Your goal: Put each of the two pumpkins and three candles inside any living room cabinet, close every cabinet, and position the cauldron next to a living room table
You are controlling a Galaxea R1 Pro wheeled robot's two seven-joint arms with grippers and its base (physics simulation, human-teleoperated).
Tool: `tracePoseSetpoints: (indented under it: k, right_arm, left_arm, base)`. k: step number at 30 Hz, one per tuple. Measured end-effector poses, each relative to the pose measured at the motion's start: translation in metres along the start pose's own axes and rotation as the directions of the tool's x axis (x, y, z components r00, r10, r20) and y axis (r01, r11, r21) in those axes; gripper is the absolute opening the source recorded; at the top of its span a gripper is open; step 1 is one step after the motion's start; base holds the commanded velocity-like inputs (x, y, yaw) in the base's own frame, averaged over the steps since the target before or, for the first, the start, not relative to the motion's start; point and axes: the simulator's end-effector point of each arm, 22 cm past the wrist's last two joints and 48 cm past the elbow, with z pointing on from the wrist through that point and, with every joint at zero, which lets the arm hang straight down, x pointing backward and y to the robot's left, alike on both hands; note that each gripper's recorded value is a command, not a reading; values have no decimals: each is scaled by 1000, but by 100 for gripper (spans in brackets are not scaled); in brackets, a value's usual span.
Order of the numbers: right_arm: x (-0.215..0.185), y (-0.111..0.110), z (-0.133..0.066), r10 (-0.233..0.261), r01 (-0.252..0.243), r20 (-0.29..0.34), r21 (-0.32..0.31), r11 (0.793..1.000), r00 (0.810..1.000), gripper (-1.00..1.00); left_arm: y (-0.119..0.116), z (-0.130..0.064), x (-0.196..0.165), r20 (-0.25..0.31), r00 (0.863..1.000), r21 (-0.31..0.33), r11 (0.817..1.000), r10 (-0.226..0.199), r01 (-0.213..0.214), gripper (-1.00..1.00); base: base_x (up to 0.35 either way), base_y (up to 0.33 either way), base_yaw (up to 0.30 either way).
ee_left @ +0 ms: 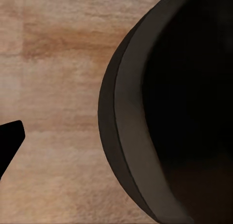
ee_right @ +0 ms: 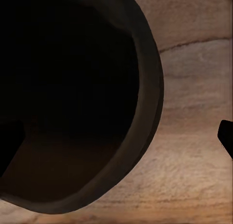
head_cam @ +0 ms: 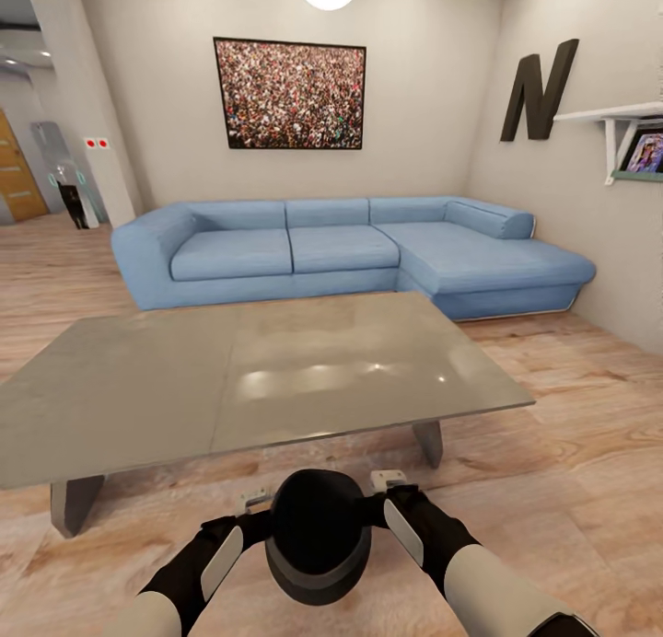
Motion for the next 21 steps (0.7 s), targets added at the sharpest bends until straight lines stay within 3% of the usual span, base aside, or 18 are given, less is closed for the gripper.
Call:
tracePoseSetpoints:
  k: [21]
  right_arm:
    - [-33, 8, -36, -20, 19, 76, 3, 1000, 997, 100]
  left_arm:
    - [-13, -31, -36, 83, 997, 20, 1000, 6, -8, 100]
  base:
    - [-48, 9, 0]
